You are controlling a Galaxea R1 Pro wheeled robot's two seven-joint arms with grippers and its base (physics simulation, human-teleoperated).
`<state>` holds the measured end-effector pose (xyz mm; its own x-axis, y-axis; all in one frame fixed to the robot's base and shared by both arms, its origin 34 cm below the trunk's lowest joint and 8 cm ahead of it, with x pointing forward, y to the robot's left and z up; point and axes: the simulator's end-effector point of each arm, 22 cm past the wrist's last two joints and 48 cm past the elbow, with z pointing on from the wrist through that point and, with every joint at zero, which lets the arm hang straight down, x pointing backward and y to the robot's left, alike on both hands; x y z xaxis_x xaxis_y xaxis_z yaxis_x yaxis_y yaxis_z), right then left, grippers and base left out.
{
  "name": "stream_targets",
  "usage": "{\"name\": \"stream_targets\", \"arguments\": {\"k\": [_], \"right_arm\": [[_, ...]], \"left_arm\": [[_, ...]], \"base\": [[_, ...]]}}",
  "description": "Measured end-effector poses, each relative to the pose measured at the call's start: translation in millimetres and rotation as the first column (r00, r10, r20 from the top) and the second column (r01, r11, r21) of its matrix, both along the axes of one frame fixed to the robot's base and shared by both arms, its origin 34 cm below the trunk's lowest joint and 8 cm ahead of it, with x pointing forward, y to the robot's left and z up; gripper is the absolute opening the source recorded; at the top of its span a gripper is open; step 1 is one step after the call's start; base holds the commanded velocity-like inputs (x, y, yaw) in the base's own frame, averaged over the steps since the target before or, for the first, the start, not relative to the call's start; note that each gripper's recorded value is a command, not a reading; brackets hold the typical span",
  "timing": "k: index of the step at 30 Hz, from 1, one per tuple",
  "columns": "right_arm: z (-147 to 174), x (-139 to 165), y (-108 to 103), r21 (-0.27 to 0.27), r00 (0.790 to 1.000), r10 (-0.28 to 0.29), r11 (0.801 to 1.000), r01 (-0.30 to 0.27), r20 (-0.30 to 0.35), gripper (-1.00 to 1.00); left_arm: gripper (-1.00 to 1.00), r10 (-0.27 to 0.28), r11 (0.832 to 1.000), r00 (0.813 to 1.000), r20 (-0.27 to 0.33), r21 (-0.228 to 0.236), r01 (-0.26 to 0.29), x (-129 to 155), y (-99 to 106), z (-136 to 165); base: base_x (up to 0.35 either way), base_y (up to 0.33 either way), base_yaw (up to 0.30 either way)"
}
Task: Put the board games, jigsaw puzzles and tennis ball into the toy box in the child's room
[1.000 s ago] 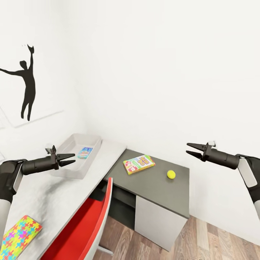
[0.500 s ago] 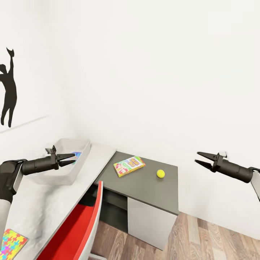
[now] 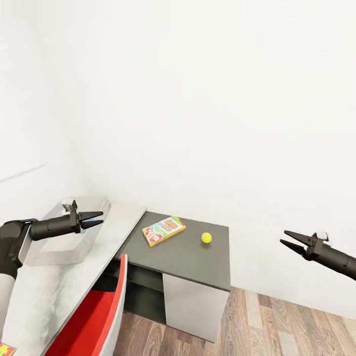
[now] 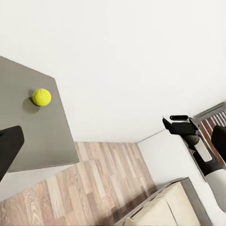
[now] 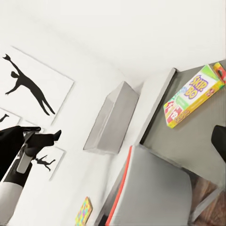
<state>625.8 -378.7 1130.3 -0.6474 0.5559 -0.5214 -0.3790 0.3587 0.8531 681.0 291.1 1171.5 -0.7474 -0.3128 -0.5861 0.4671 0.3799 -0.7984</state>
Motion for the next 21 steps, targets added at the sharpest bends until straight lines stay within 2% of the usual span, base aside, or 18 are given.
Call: {"name": "stream_targets", "arguments": {"k": [8,13,21], "right_arm": [[-0.6,-37.5,-18.6,0.043,0.998,-0.008,0.999,0.006,0.066,1.00],[-13.7,-66.4,-23.8,0.069,0.996,-0.016,0.998,0.010,0.088,1.00],[-31.7,-95.9,-20.4,0.081,0.994,-0.015,0.997,0.006,0.107,1.00]], "left_arm": [[1.00,-0.002,1.000,1.000,0.007,0.003,0.002,-3.6,-1.1,1.9],[1.00,-0.008,1.000,1.000,0.024,0.009,0.007,-7.0,-2.9,1.4],[1.00,-0.016,1.000,1.000,0.017,0.007,0.015,-17.1,-6.0,-8.7]], "base": [[0.000,0.000,-0.205],[0.000,0.000,-0.205],[0.000,0.000,-0.205]]}}
